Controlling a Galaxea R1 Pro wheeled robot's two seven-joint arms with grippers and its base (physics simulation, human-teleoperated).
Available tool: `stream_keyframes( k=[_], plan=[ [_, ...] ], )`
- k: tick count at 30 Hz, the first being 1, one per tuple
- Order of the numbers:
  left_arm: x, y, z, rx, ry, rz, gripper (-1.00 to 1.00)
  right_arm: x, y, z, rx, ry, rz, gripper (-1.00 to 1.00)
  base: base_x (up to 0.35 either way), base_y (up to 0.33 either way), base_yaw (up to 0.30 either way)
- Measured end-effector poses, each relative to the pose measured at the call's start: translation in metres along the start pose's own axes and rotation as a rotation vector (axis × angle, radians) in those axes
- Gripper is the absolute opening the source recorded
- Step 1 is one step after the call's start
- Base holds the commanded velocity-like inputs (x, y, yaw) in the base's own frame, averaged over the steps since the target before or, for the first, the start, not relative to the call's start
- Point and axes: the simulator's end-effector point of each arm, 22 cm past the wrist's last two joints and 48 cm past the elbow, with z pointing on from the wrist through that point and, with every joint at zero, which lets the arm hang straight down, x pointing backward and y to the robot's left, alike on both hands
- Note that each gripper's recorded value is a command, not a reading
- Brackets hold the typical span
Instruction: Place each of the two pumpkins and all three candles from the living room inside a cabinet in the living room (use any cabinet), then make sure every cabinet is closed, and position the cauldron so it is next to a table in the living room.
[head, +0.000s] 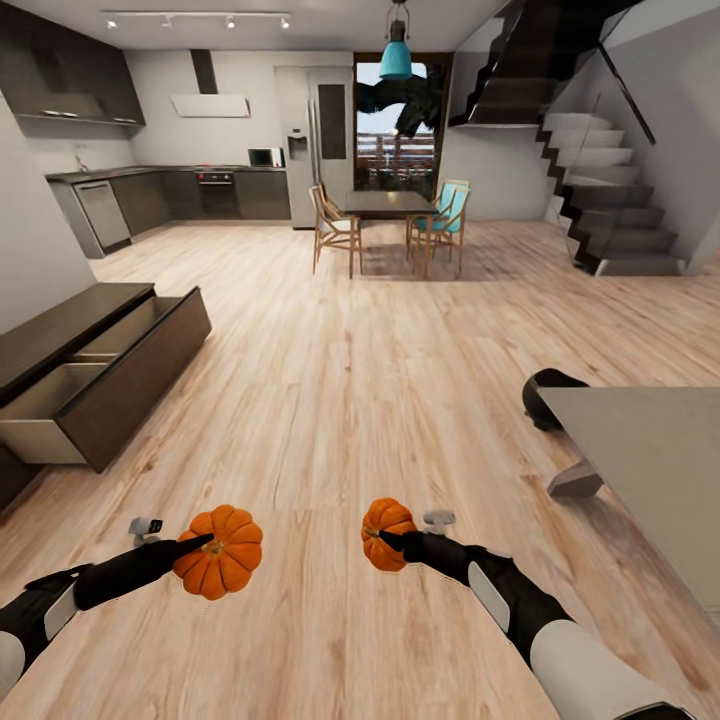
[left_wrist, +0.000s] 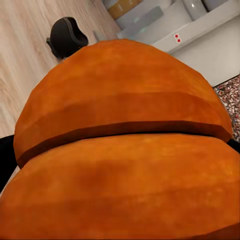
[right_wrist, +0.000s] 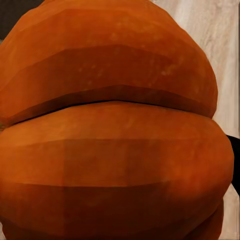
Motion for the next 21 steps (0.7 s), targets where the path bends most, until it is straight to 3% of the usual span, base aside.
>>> stream_keyframes(
  k=[21],
  plan=[
    [0.0000,-0.0001,0.0000,0.000,0.000,0.000,-1.00,0.0030,0.0012,0.0009,0.001,0.014,-0.025,-1.00,0.335,-0.003,0.000]
  ],
)
